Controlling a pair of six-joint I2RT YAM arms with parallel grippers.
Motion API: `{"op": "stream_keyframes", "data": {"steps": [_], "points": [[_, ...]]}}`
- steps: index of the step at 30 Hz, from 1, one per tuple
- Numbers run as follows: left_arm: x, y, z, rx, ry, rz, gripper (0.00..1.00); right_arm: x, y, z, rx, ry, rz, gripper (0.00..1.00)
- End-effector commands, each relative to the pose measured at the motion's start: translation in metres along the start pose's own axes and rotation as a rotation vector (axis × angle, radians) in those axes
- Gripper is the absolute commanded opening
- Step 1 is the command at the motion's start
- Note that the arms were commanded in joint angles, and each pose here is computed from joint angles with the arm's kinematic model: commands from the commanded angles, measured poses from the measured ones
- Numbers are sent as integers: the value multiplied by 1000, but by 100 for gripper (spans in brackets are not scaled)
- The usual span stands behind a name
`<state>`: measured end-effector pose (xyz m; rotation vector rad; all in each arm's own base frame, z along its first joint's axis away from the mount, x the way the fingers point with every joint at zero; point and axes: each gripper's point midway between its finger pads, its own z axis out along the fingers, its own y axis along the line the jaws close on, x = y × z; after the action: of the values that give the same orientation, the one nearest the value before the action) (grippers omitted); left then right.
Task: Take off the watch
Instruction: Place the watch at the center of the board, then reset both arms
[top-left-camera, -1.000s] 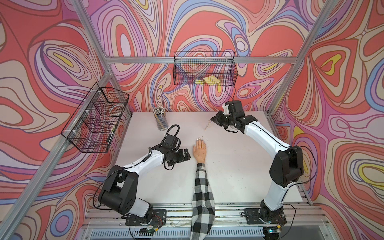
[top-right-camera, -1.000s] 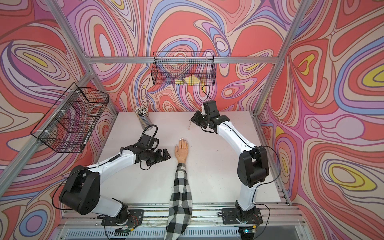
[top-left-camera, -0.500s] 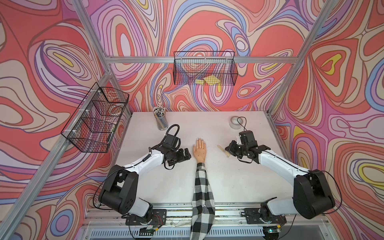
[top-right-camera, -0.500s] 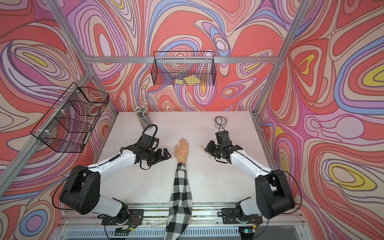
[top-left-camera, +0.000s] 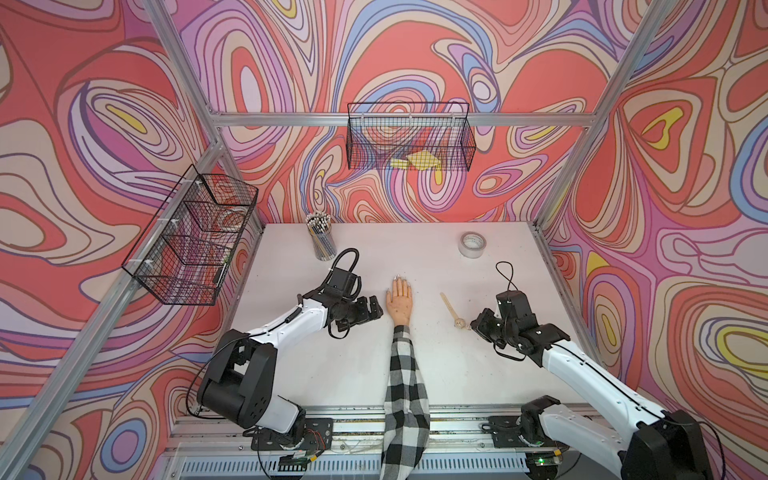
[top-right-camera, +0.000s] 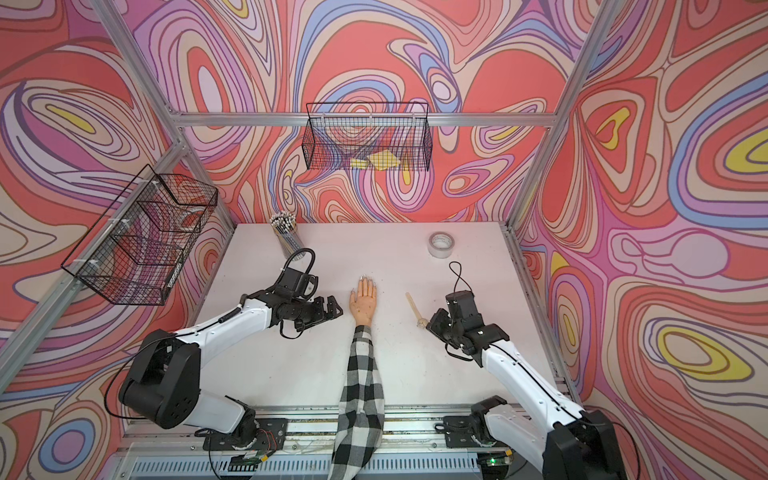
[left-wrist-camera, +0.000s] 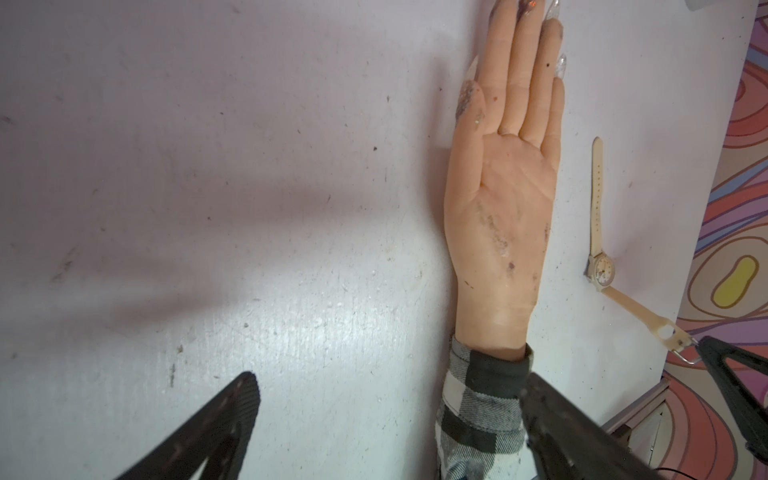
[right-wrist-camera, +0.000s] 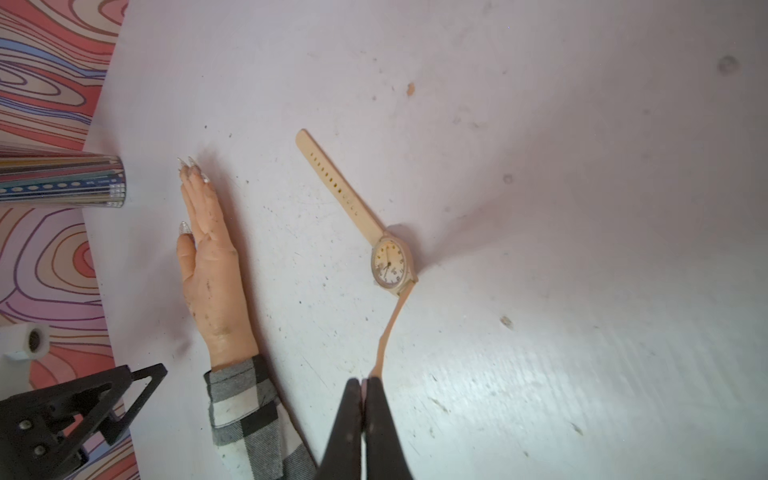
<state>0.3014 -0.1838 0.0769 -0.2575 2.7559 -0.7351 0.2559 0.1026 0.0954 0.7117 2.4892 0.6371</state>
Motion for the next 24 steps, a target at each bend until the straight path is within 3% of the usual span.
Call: {"op": "stream_keyframes", "data": {"steps": [1,4,5,10,11,18,24], "points": [[-3,-2,3,12,-1,-11,99,12,-35,-4,119,7,78,0],[-3,-2,3,12,1,-10,99,25,-63,-11,237,24,156,4],[-4,-3,3,12,-1,-9,99,28,-71,-14,274,26,175,14],[-5,-5,-2,18,-10,-7,99,23,-80,-31,321,-32,233,87],[-6,-6,-4,20,-15,-5,99,19,-77,-34,311,-50,235,95],[-20,-16,-32,15,-108,56,99,-28,-31,-55,190,-197,137,98],[-43,-10,-71,-43,-320,90,99,-83,22,-70,142,-332,-75,98]]}}
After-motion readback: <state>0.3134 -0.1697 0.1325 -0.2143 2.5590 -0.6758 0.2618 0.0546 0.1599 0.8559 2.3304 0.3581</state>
